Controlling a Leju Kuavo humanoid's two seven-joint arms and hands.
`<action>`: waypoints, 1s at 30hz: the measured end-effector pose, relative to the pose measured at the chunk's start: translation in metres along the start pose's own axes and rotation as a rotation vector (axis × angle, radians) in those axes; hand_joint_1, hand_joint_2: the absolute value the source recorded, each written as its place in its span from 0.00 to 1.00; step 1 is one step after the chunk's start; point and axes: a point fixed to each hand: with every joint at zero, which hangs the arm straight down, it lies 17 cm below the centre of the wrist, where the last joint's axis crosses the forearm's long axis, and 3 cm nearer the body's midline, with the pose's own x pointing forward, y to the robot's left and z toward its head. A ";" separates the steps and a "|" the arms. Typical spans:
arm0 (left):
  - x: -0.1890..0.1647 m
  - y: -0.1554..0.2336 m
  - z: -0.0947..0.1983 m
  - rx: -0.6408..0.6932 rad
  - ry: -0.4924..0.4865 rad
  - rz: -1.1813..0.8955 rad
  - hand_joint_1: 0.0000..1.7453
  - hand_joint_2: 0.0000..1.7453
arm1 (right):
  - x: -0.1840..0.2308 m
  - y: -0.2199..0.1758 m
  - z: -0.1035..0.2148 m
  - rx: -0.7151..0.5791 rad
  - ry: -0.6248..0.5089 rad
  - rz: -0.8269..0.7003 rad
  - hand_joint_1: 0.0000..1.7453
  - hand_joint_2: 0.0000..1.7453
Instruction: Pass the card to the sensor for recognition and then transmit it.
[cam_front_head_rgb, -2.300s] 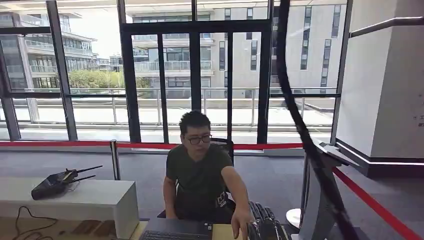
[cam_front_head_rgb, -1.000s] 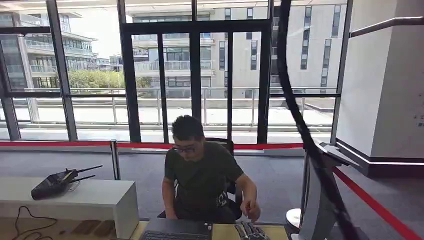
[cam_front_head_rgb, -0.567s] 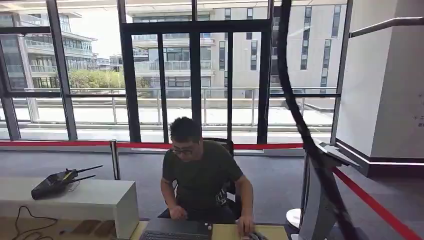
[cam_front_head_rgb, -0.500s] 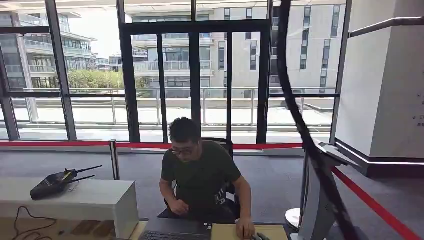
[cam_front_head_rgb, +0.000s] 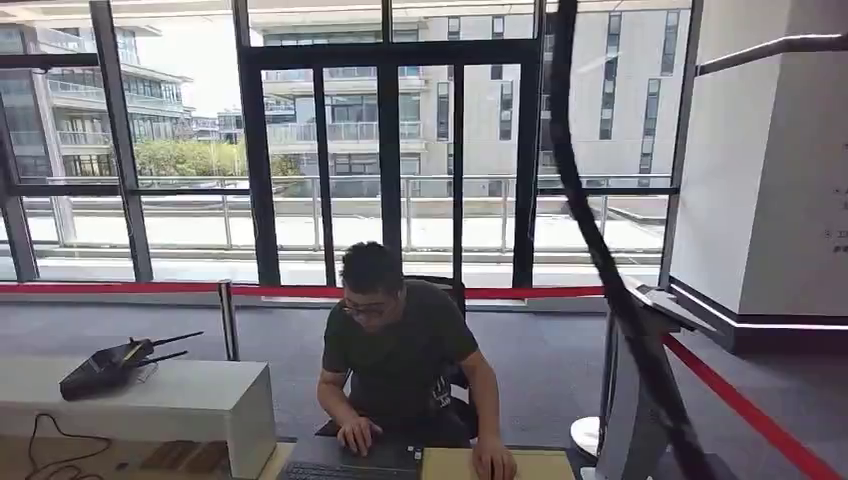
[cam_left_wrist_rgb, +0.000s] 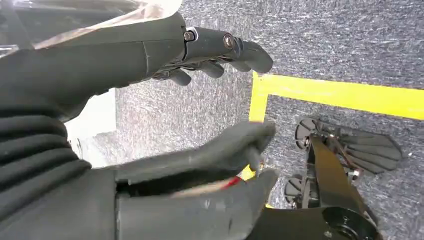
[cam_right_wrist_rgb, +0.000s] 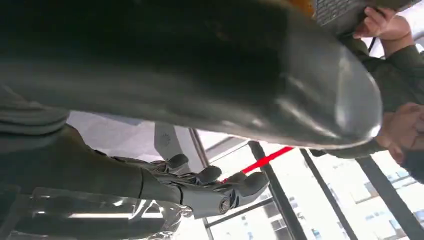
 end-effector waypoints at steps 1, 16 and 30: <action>0.000 0.000 0.000 0.001 0.000 0.003 0.00 1.00 | 0.004 0.000 0.004 0.001 -0.013 0.001 0.00 0.00; 0.005 0.000 0.000 0.004 -0.013 0.017 0.00 1.00 | 0.040 0.007 0.037 -0.034 -0.109 0.005 0.00 1.00; 0.007 -0.003 0.001 0.016 -0.011 0.034 0.00 1.00 | 0.076 0.100 0.042 0.032 -0.159 0.147 0.00 1.00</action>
